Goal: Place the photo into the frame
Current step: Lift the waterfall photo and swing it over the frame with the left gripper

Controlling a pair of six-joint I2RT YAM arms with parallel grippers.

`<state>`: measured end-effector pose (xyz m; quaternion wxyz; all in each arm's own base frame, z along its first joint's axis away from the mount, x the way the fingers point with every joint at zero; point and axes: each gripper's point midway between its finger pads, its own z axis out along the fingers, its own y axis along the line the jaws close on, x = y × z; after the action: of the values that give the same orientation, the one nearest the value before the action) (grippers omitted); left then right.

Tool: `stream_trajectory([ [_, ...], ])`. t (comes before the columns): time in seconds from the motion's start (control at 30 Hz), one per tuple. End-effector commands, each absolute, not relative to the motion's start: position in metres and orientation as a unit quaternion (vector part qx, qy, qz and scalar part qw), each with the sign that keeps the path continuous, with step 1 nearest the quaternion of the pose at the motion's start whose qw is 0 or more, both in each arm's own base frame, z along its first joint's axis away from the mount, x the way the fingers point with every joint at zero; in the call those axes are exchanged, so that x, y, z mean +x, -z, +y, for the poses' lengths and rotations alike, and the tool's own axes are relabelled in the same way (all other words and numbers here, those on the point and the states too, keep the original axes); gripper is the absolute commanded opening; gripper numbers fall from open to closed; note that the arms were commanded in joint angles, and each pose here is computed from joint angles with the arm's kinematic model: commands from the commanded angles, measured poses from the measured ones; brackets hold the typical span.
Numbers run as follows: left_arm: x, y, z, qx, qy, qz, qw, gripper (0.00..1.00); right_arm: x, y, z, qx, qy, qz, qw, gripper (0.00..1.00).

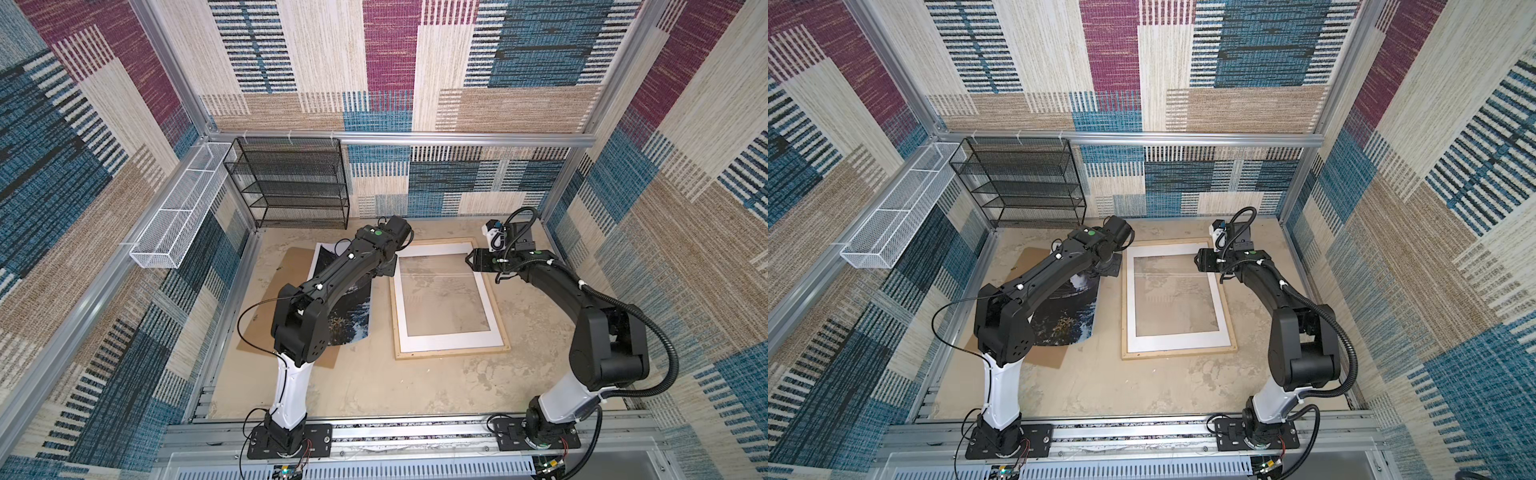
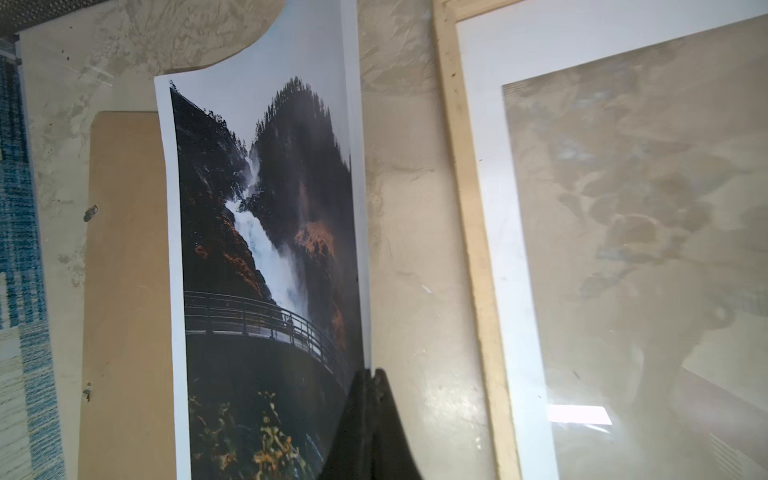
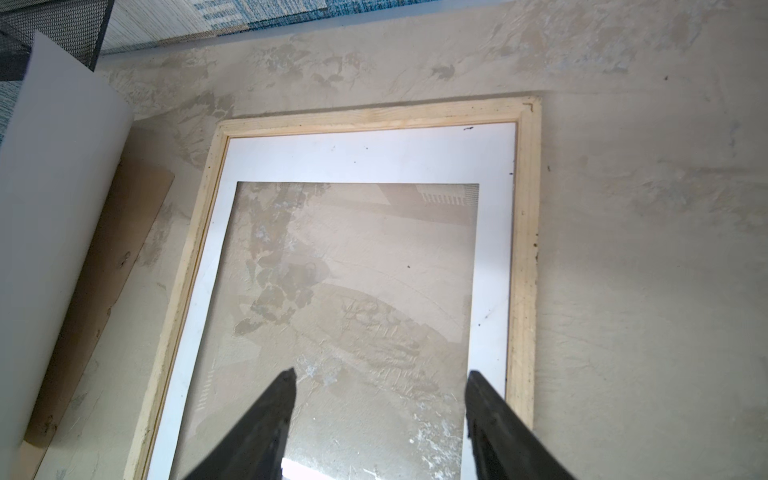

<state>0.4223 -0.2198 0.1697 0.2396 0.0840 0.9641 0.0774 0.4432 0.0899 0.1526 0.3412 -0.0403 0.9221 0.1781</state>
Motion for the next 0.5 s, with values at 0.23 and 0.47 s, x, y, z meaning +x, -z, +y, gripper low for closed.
stream_trajectory([
  [0.23, 0.402, -0.249, -0.267, 0.123, 0.068, 0.96, 0.243, 0.0, 0.448, -0.144, 0.102, -0.039, -0.218, 0.913, 0.343, 0.66],
  [0.47, 0.39, -0.332, -0.317, 0.143, 0.212, 0.919, 0.298, 0.0, 0.446, -0.136, 0.094, -0.016, -0.25, 0.907, 0.337, 0.66],
])
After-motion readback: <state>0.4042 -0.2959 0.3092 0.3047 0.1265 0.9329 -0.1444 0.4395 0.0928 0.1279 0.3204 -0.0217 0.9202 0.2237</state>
